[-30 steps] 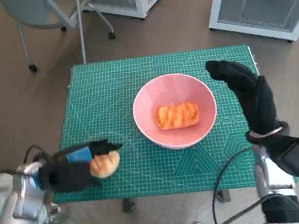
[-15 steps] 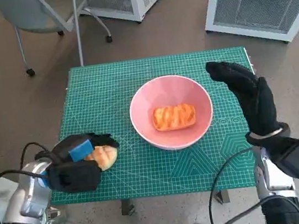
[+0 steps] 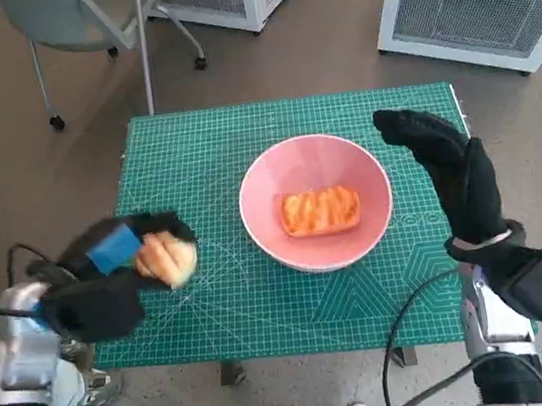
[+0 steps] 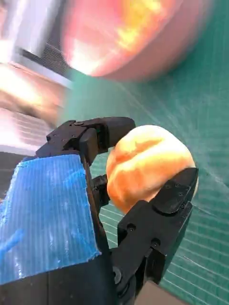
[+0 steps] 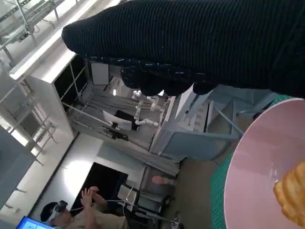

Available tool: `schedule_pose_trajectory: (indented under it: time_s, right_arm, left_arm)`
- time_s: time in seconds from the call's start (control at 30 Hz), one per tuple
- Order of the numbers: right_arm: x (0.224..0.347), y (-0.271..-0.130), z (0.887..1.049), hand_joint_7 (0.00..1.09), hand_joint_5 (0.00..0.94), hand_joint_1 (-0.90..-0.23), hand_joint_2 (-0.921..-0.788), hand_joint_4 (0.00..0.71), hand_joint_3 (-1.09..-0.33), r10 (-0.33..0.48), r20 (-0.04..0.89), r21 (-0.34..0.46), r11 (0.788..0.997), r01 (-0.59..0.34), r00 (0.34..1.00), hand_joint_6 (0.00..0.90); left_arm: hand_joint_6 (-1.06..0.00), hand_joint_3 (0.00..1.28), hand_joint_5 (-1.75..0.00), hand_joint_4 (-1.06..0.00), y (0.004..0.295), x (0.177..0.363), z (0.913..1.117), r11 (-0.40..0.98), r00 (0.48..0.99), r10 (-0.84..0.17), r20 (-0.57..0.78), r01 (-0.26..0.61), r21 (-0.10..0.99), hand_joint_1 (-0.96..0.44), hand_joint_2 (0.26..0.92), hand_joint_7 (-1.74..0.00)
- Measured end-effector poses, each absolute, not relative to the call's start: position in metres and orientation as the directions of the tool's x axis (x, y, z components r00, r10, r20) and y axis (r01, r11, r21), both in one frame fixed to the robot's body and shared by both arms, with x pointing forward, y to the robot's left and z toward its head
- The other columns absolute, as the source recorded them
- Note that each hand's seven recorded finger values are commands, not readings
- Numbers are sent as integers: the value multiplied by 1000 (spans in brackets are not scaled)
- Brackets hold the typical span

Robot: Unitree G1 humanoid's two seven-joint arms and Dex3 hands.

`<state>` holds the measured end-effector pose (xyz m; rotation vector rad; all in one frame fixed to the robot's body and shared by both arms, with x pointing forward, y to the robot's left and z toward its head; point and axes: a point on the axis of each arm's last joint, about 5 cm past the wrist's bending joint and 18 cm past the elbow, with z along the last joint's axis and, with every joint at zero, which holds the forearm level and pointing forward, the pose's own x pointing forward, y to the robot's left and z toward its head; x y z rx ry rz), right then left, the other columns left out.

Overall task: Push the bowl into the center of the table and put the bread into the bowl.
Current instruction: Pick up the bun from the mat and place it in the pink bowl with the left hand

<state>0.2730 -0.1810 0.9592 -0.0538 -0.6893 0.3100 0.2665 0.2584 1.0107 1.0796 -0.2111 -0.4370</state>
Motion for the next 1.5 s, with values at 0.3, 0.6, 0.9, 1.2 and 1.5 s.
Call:
schedule_pose_trajectory:
  time_s: [0.3, 0.6, 0.9, 1.2, 1.5]
  right_arm:
    - [275, -180, 960, 431, 3, -688, -921, 184, -804, 300, 620, -151, 952, -265, 725, -1]
    - [275, -181, 959, 430, 3, -693, -921, 184, -802, 302, 615, -151, 952, -267, 728, -1]
    - [274, -181, 960, 429, 3, -679, -921, 185, -806, 303, 624, -157, 952, -264, 721, -1]
    - [272, -183, 960, 427, 3, -674, -921, 185, -811, 290, 631, -165, 956, -241, 720, -1]
    - [269, -183, 962, 428, 3, -675, -921, 187, -810, 272, 646, -160, 962, -222, 713, -1]
  left_arm:
    - [-604, 126, -1351, -598, 226, 275, 1045, 466, 848, -482, 219, 36, 884, 1, 920, -1105]
    - [-676, 70, -1321, -660, 182, 287, 1053, 467, 749, -589, 304, 9, 884, 1, 920, -988]
    - [-634, 65, -1183, -691, 141, 305, 1057, 405, 633, -719, 289, 43, 913, 1, 920, -1137]
    - [-598, 91, -1161, -665, 117, 314, 1046, 350, 599, -772, 211, 124, 929, 2, 921, -1222]
    - [-434, 175, -568, -416, 109, 319, 1032, 293, 612, -784, 100, 223, 930, 12, 858, -664]
